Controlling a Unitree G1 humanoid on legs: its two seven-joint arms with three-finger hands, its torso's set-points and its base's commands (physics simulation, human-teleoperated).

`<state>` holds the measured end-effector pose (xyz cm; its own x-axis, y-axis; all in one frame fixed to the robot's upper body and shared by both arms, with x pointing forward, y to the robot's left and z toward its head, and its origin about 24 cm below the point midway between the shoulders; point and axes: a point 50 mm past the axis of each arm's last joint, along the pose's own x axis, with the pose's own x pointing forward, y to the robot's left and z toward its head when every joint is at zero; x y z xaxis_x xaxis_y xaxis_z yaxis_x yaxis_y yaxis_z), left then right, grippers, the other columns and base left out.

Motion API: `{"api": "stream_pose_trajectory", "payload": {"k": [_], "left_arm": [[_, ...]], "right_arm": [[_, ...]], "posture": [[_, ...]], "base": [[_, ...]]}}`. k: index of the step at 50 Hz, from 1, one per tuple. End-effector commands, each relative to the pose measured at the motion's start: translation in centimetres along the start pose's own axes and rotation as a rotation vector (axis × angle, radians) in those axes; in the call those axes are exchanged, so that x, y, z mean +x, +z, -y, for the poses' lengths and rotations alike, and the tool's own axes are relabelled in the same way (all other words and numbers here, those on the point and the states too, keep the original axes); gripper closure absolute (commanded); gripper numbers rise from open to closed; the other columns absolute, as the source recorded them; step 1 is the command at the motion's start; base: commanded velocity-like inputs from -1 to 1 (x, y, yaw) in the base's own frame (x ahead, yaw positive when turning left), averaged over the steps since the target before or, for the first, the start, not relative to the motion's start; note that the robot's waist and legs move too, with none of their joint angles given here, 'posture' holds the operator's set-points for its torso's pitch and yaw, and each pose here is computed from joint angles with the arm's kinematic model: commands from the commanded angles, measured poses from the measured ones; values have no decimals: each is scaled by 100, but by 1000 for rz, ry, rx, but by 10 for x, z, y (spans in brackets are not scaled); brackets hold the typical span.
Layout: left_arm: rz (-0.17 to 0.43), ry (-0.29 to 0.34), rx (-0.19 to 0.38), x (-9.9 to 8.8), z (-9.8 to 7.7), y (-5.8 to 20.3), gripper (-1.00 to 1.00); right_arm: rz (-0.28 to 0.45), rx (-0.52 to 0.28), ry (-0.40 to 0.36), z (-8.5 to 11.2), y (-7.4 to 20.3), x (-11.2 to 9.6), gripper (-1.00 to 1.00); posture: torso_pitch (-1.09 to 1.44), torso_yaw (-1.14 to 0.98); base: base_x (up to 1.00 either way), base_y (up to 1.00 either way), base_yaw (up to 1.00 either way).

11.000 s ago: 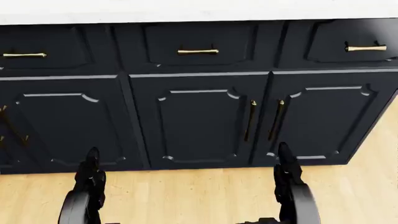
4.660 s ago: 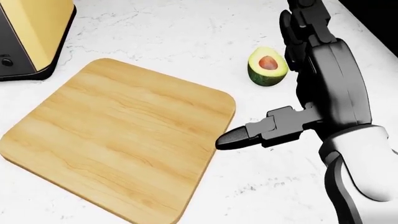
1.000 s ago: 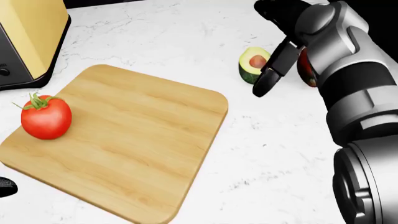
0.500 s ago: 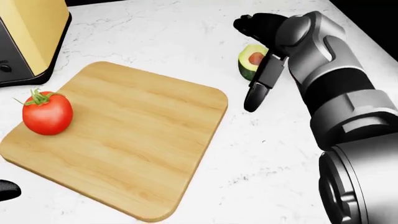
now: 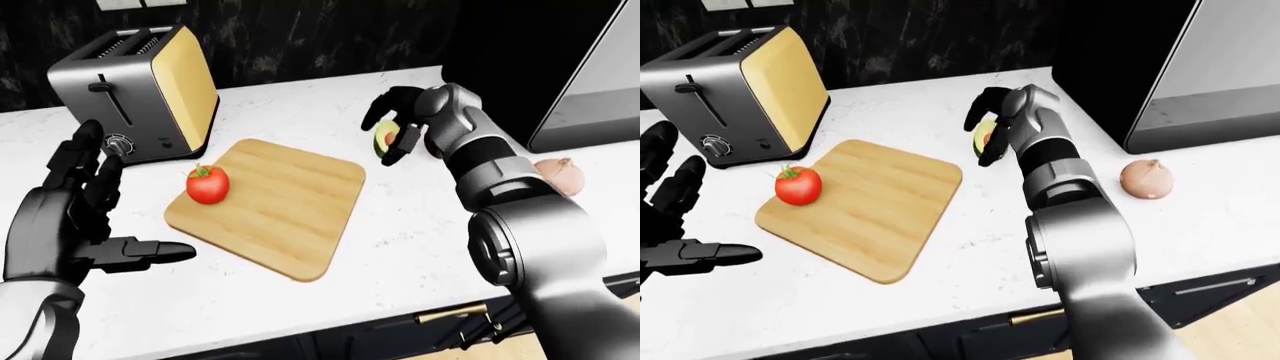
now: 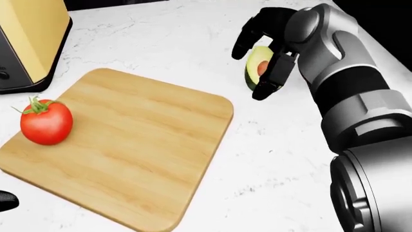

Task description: Place the avocado, onion, tomato and bell pepper on the cutting board.

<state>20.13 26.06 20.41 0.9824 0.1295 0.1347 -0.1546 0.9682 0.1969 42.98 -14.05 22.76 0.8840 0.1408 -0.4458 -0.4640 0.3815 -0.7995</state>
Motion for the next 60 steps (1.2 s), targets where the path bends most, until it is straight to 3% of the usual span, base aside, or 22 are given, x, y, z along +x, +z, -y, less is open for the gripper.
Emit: {"api": "stream_pose_trajectory", "payload": {"k": [1,14,16,25,47,60], "left_arm": [[69,13,32,-2,-1,12,-100],[75,19,33,-1,-4,15,-100],[75,18,33,0,-3,15,-100],[71,23,18,0,-3,14,-100],[48,30,3,1,-4,10,-100],[53,36,3,2,-6,12,-100]], "right_arm": [[21,0,8,6,7,-4,-14],[13,-32,21,6,8,-4,14],[20,-41,9,9,11,-6,25],[54,-97,-53,26,26,-16,44],[147,-156,-106,47,64,-35,47],[236,-147,-72,32,88,-31,46]], "posture": [[0,0],[0,0],[0,0],[0,0],[0,9],[0,15]], "base": [[0,0,0],[0,0,0],[0,0,0],[0,0,0],[0,0,0],[0,0,0]]}}
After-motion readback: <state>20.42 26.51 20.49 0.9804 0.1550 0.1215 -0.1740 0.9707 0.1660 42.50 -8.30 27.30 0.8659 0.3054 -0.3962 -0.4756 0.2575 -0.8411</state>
